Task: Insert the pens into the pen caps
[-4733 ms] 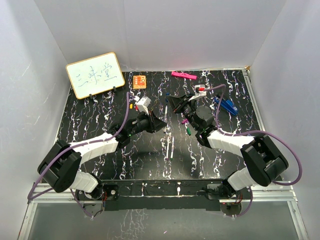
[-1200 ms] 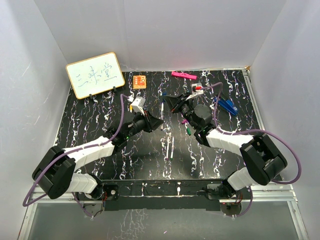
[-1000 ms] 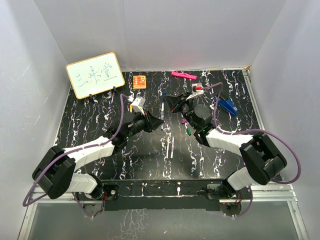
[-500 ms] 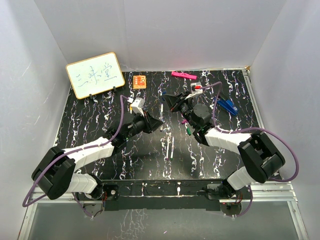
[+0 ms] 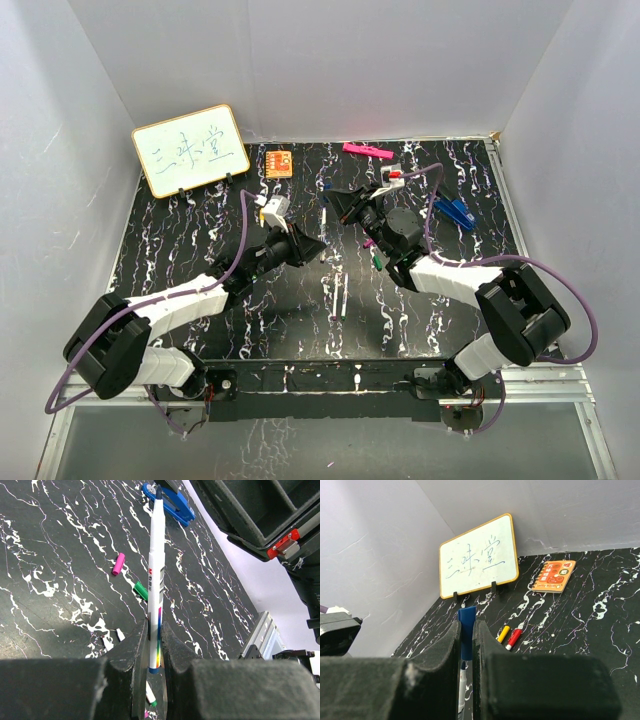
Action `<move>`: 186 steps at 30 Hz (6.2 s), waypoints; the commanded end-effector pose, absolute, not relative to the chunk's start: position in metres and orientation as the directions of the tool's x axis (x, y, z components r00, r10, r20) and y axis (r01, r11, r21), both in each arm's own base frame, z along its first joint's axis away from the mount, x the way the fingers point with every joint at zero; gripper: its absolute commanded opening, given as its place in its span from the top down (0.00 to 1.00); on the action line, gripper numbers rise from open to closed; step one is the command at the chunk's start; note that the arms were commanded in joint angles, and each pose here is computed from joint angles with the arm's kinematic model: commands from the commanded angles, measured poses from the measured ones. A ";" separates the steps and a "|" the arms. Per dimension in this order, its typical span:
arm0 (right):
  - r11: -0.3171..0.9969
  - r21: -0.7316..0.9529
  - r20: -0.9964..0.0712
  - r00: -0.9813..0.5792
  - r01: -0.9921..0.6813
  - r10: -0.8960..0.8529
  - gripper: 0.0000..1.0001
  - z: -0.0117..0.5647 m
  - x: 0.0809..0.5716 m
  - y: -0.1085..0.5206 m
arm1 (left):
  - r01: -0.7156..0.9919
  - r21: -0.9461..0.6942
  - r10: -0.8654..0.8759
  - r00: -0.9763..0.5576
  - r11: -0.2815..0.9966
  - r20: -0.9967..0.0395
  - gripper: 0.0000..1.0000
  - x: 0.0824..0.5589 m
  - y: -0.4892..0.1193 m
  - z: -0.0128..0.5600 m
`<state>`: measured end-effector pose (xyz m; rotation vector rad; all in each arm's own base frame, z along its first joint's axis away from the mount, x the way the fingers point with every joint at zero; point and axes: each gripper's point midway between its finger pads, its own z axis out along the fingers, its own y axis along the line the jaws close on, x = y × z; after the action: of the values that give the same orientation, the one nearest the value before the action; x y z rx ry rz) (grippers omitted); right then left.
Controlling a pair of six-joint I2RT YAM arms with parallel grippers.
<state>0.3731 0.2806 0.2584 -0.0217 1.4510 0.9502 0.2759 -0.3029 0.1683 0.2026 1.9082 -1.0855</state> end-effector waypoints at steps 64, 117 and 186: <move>0.634 0.484 -0.837 -0.108 -0.603 0.537 1.00 0.282 0.370 0.289 | 0.555 -0.599 -0.305 -0.534 0.578 -0.789 1.00 0.275 -0.303 0.191; 0.597 0.494 -0.832 -0.144 -0.632 0.536 1.00 0.282 0.358 0.293 | 0.512 -0.605 -0.338 -0.522 0.609 -0.783 1.00 0.284 -0.298 0.185; 0.623 0.477 -0.853 -0.496 -0.620 0.159 1.00 0.133 0.303 0.341 | 0.556 -0.607 -0.629 -0.182 0.568 -0.756 1.00 0.351 -0.248 0.323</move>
<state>0.3514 0.3252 0.2336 -0.1963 1.5154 0.9876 0.3043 -0.2765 0.1779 0.0545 1.8981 -1.0679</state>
